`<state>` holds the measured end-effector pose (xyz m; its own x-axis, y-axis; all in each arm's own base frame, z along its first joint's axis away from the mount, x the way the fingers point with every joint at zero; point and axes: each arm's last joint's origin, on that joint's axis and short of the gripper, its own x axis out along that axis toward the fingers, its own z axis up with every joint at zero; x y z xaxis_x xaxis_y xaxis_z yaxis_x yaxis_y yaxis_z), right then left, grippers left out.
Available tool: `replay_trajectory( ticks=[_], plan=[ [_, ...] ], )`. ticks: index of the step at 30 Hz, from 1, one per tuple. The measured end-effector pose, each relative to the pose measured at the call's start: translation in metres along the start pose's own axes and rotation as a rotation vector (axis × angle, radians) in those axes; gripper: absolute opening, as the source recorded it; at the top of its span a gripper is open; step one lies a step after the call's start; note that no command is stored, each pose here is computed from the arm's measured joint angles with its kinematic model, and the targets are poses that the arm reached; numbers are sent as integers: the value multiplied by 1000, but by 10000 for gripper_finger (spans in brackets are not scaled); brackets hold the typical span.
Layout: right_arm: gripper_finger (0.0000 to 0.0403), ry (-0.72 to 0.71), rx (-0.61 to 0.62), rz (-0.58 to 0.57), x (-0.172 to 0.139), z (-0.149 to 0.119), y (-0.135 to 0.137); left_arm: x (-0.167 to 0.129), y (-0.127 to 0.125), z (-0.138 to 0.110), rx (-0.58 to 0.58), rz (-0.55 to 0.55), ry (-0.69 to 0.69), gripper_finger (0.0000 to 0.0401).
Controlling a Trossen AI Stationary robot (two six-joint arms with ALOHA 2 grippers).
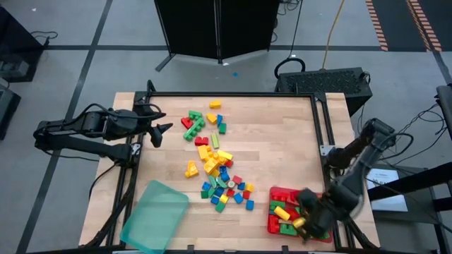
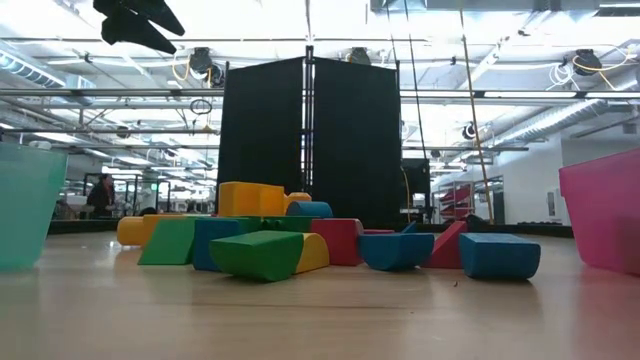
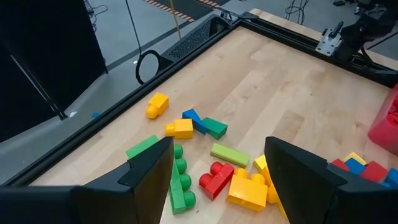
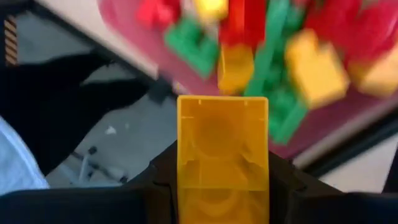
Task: Sort blocks by size
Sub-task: Put the 2-stud yellow game piece into the pink bin
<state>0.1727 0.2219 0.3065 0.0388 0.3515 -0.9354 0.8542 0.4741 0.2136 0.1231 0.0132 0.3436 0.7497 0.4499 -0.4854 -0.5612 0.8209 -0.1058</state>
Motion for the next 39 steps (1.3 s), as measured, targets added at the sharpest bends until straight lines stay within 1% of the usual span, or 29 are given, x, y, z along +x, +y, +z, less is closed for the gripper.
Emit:
replay_trajectory(
  ticks=[2,5,9,13,19,24,27,31,32,33,37,39],
  plan=[
    [119,14,36,-6,3,-12,-5,0,0,0,0,0,0,255],
    [119,20,97,-23,7,-24,-11,0,0,0,-1,2,0,255],
    [119,40,145,-78,21,-29,-20,1,2,1,-9,18,-3,255],
    [119,75,142,-86,40,-26,-23,1,4,1,-16,30,-4,255],
    [119,64,190,-152,65,-13,-36,2,6,2,-28,51,-7,255],
    [119,96,134,-108,83,-6,-38,3,9,3,-24,69,-9,255],
    [119,106,141,-93,90,-4,-40,4,10,3,-18,66,-5,255],
    [120,96,155,-109,91,-3,-41,4,11,4,-12,65,-2,255],
    [130,97,148,-106,90,-3,-41,4,11,4,-5,63,-1,255],
    [150,99,139,-105,90,-3,-41,4,11,4,-2,61,0,255],
    [258,112,125,-104,88,-2,-41,4,11,4,-4,58,3,255],
    [299,145,129,-133,88,-3,-42,5,11,4,-4,56,4,255]
  ],
)
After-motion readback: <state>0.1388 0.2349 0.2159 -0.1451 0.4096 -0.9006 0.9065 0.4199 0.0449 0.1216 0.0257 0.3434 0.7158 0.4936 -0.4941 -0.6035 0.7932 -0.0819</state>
